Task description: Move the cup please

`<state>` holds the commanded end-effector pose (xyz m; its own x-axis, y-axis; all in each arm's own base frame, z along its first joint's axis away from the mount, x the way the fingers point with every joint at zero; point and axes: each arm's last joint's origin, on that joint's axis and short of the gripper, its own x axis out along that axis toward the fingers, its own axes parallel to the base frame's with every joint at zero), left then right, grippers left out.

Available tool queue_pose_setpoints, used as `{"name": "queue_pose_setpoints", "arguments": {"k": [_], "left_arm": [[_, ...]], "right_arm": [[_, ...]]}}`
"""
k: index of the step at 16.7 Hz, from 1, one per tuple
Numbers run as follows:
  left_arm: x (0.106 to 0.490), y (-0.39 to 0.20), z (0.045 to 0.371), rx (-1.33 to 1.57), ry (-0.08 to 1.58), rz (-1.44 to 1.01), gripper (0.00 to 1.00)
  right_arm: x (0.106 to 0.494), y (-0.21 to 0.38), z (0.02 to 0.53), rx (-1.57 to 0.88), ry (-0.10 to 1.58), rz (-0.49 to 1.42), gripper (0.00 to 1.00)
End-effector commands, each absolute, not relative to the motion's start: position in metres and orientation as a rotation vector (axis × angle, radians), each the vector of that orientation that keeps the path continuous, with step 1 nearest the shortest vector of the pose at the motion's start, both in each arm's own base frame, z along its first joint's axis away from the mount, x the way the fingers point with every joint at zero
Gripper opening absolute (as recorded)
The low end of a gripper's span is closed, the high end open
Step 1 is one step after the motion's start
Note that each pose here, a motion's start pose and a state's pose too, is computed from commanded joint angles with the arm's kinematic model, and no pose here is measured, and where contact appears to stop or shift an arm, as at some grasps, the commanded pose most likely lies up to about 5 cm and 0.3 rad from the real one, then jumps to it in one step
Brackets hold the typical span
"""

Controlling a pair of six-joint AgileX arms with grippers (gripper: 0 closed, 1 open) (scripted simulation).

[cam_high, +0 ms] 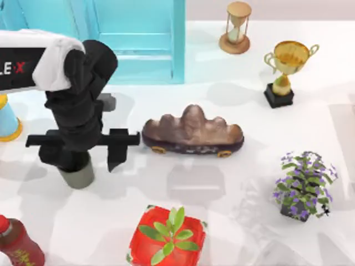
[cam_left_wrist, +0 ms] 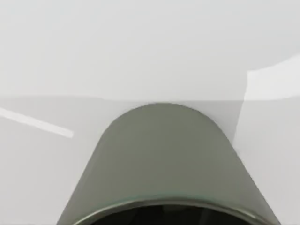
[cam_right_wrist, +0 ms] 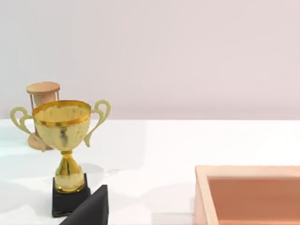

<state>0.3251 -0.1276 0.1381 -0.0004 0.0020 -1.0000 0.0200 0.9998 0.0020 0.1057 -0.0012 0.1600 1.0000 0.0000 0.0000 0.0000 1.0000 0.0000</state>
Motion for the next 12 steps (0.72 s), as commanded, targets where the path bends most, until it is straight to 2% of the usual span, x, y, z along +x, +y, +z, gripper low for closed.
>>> {"name": "queue_pose_setpoints", "arguments": {"k": [6,12], "left_arm": [[0.3251,-0.1276,0.1381,0.017,1.571,-0.014,0.02],[0.3251,-0.1276,0.1381,0.017,1.571,-0.014,0.0]], "right_arm": [[0.1057,-0.0012,0.16,0.0,0.0,0.0,1.0],[0.1057,-0.0012,0.16,0.0,0.0,0.0,1.0]]}}
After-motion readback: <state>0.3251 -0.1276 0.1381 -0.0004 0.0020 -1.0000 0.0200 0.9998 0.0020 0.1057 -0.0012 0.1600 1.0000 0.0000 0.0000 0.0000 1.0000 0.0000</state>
